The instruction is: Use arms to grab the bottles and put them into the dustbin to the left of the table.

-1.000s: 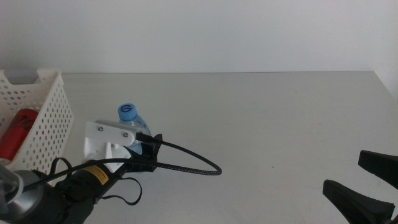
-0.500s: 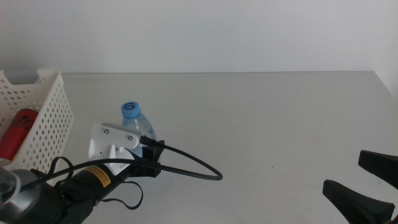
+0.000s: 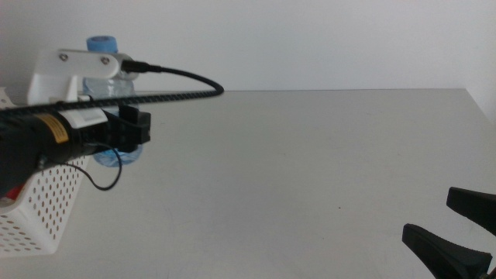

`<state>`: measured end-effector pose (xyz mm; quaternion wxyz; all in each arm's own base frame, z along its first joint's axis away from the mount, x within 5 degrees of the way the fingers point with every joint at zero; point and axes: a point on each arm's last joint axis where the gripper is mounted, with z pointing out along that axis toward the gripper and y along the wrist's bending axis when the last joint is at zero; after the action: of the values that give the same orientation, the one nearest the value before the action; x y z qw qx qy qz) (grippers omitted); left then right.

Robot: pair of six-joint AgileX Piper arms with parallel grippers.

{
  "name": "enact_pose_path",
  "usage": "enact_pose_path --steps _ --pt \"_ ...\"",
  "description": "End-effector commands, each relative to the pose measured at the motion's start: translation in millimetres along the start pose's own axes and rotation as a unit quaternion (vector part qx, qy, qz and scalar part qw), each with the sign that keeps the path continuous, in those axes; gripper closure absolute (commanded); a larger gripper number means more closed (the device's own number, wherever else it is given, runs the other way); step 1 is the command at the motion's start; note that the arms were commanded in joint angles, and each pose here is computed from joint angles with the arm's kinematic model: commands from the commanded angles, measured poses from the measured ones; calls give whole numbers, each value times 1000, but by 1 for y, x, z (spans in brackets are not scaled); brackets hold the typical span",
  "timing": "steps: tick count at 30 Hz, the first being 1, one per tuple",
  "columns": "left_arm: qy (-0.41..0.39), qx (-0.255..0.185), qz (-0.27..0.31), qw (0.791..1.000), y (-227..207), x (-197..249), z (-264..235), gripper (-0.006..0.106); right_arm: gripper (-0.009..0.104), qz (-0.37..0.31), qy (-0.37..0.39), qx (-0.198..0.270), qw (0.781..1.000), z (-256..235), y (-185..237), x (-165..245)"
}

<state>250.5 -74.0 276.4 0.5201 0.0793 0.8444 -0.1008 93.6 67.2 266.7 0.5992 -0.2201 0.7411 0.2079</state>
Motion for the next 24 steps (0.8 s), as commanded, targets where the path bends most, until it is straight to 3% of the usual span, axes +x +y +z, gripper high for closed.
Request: enact_pose_path --steps 1,13,18,24 --pt "-50 -17 9 999 3 -48 -27 102 31 -8 -48 -2 999 -1 1 -15" --pt "81 -173 35 981 71 -127 -76 102 31 -8 -48 -2 999 -1 1 -15" --pt "181 -182 10 967 121 -122 -64 102 31 -8 -48 -2 999 -1 1 -15" --pt "242 -184 -39 952 156 -100 -38 102 31 -8 -48 -2 999 -1 1 -15"
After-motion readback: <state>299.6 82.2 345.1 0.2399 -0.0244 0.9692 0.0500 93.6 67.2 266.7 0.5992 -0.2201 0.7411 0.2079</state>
